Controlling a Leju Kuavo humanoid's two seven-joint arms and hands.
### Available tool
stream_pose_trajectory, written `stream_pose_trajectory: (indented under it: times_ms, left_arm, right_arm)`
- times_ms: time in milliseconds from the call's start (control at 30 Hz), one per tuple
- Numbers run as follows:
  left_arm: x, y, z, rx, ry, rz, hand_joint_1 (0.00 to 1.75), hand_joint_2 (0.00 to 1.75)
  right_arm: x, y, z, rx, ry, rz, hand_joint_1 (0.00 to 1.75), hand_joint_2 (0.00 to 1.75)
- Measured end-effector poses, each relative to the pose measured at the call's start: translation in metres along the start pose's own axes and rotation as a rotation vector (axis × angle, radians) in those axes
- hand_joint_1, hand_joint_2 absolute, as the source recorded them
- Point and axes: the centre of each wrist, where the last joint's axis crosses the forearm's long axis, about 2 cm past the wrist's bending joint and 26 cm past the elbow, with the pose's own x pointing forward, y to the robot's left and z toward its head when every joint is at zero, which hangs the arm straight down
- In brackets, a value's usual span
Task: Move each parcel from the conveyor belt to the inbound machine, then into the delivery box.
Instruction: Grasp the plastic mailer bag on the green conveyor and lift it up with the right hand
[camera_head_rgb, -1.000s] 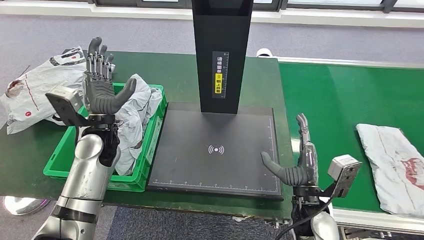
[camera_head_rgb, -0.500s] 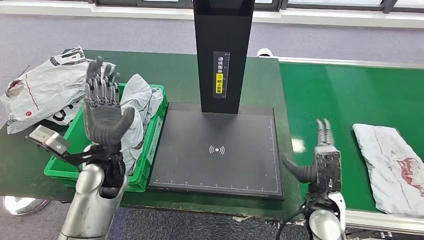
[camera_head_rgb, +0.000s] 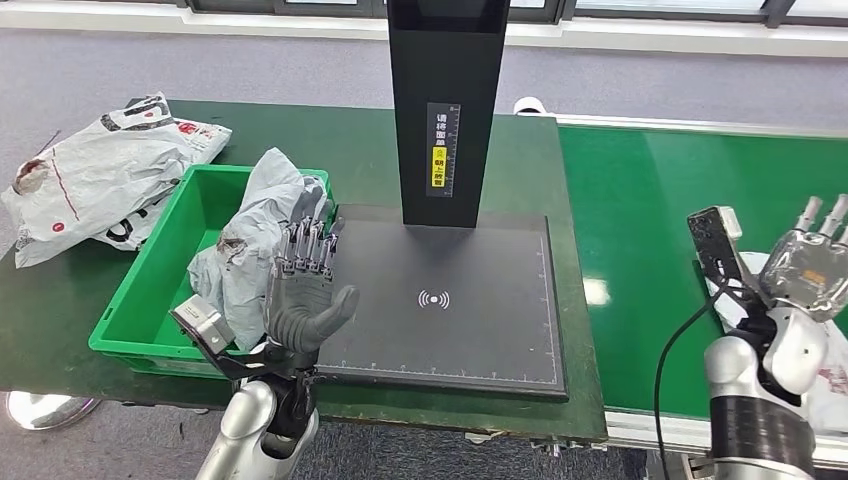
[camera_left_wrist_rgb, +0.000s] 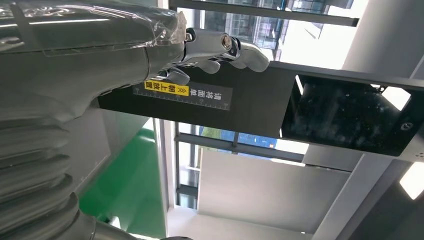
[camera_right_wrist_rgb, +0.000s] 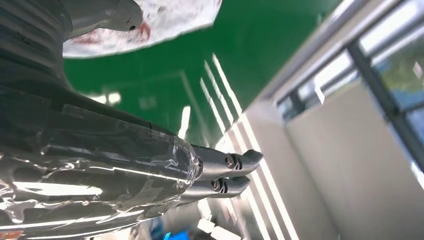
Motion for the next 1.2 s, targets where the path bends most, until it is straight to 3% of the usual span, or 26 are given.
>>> stream_pose_trajectory:
  times_ms: [233,433,600,833,1200]
  left_arm:
    - [-0.004,-0.002,0.008,-0.011,0.000,-0.018,0.00,1.75]
    - [-0.007,-0.002,0.019,-0.015,0.003,-0.024,0.00,1.75]
    - [-0.008,-0.002,0.023,-0.019,0.009,-0.028,0.00,1.75]
    - [-0.011,-0.001,0.027,-0.016,0.016,-0.057,0.00,1.75]
    - [-0.013,0.001,0.039,0.024,0.038,-0.123,0.00,1.75]
  right_arm:
    - [-0.045,0.016,-0.017,0.276,-0.024,-0.226,0.00,1.75]
    - [-0.079,0.046,0.000,0.536,0.014,-0.404,0.00,1.75]
    - [-0.095,0.067,0.020,0.689,0.067,-0.447,0.00,1.75]
    - [-0.104,0.079,0.033,0.757,0.133,-0.440,0.00,1.75]
    - [-0.109,0.074,0.027,0.686,0.227,-0.337,0.00,1.75]
